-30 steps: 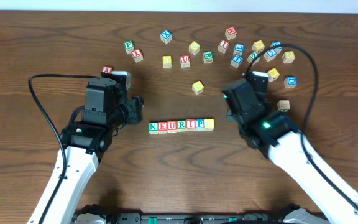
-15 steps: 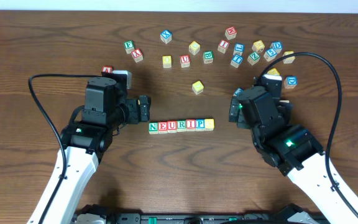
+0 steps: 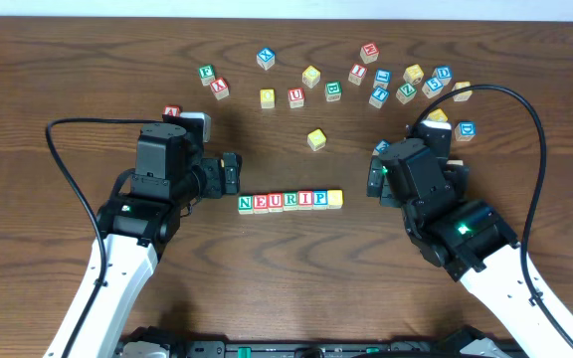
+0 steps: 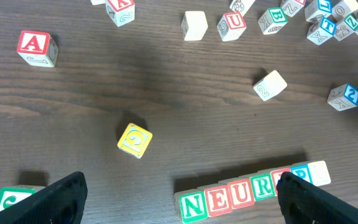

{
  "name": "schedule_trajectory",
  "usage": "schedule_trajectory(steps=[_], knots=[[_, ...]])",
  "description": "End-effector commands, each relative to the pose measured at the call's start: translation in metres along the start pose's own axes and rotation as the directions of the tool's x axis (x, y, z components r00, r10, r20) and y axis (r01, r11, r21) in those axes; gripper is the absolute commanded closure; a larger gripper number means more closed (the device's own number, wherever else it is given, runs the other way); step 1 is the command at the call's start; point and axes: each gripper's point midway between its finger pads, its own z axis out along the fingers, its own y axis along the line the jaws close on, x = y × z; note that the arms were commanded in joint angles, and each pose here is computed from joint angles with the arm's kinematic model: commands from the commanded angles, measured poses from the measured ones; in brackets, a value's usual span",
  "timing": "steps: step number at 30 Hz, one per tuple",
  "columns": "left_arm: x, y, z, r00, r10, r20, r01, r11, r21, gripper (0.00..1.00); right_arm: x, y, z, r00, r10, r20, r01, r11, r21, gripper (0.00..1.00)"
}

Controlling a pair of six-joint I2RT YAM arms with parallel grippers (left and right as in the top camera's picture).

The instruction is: Spell out NEURIPS

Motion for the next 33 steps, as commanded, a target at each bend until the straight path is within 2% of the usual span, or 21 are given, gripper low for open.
schedule_trajectory(steps=[1,20,26,30,33], knots=[[-0.011,-0.004,-0.007,0.999,0.006,0.034,-0.007,1.000,0.012,0.04,-0.006,-0.004,-0.003,1.000,-0.004,0.021,0.003,1.000,0.012,0.01],[-0.011,-0.004,-0.007,0.999,0.007,0.034,-0.007,1.000,0.012,0.04,-0.006,-0.004,-0.003,1.000,-0.004,0.021,0.004,1.000,0.012,0.01],[0.007,0.001,-0.017,0.999,0.037,-0.011,-0.037,0.999,-0.016,0.04,-0.006,-0.004,-0.003,1.000,-0.004,0.021,0.003,1.000,0.012,0.01],[0.014,0.002,-0.032,0.995,0.078,0.054,-0.078,0.997,-0.017,0.04,-0.006,-0.004,-0.003,1.000,-0.004,0.021,0.004,1.000,0.012,0.01],[0.018,0.004,-0.045,0.984,0.093,0.150,-0.091,0.996,-0.021,0.04,-0.006,-0.004,-0.003,1.000,-0.004,0.021,0.004,1.000,0.012,0.01]])
